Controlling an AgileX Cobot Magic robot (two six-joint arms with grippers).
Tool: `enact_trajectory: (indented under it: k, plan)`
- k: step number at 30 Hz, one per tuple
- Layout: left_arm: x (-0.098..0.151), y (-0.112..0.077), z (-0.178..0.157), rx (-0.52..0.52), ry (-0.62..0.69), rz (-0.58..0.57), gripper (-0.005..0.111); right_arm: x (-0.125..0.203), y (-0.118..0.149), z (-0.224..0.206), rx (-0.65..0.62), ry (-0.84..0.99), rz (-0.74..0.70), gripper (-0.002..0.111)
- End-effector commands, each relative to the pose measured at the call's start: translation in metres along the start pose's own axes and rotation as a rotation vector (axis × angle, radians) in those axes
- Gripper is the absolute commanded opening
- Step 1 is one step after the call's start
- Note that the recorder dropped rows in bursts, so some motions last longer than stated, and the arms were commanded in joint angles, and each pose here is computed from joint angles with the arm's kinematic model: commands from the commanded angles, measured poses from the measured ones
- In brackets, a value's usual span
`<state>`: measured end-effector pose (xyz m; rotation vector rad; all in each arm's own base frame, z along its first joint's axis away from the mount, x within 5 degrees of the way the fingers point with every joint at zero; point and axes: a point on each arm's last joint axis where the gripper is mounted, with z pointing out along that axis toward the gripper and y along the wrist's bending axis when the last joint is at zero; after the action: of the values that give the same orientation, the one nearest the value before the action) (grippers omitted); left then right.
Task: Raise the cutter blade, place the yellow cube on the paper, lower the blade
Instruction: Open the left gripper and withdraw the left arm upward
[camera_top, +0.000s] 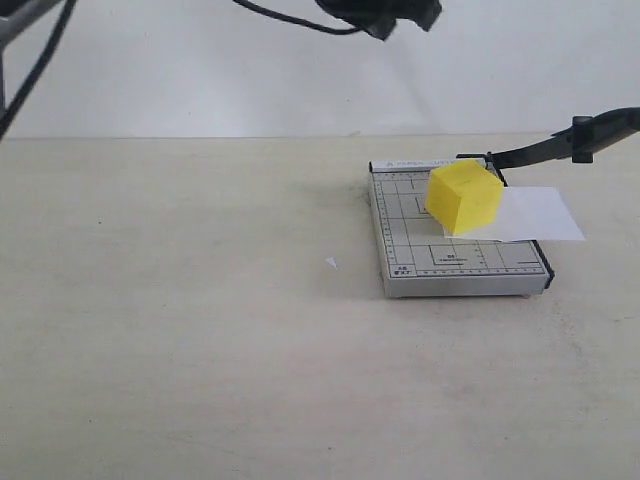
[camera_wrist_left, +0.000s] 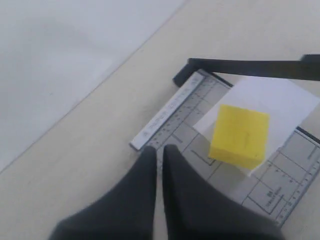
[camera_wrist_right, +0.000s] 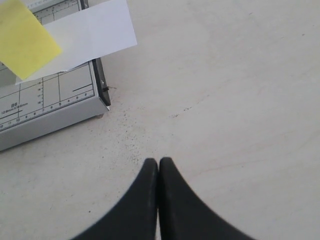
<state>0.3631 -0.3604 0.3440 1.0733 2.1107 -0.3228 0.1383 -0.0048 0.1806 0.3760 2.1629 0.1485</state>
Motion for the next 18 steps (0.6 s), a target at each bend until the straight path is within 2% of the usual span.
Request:
enact_trajectory:
  k: [1,7,11,15,18]
  plan:
    - [0.008,0.033,-0.016,-0.104,0.034,-0.232,0.004,0.003,0.0,0.0,-0.005,0.024,-0.01,0.0]
    - [0.025,0.045,-0.04,-0.28,0.038,-0.247,0.004,0.003,0.0,0.0,-0.005,0.024,-0.012,0.0]
    - [0.051,0.041,-0.07,-0.317,-0.154,-0.315,0.004,0.003,0.0,0.0,-0.005,0.024,-0.012,0.0]
    - [0.126,0.045,-0.107,-0.422,-0.257,-0.283,0.004,0.003,0.0,0.0,-0.005,0.024,-0.012,0.0]
    - [0.188,0.066,-0.132,-0.587,-0.255,-0.315,0.004,0.003,0.0,0.0,-0.005,0.024,-0.012,0.0]
